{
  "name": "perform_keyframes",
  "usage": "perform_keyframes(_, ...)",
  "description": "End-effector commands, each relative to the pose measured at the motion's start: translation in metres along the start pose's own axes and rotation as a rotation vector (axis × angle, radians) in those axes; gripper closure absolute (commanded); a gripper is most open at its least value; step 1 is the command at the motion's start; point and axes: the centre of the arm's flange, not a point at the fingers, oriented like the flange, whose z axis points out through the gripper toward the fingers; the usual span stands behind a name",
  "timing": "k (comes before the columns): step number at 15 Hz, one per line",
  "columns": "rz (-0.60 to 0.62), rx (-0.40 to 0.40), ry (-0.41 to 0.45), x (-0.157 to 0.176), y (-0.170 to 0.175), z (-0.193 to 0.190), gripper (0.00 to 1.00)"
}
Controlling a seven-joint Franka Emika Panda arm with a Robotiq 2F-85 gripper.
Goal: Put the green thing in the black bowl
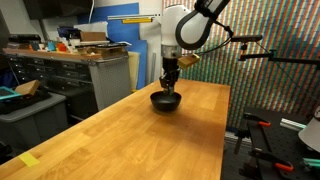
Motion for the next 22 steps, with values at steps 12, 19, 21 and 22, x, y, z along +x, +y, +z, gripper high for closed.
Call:
perform_keyframes(12,0.102,0.054,0.038,0.039,0.037,0.056,0.83)
perform_keyframes(19,0.125,0.075,0.039,0.044,0.029,0.085,0.32)
perform_keyframes(21,0.127,0.071,0.038,0.045,0.029,0.083,0.18)
perform_keyframes(22,0.125,0.065,0.041,0.045,0.029,0.079,0.12)
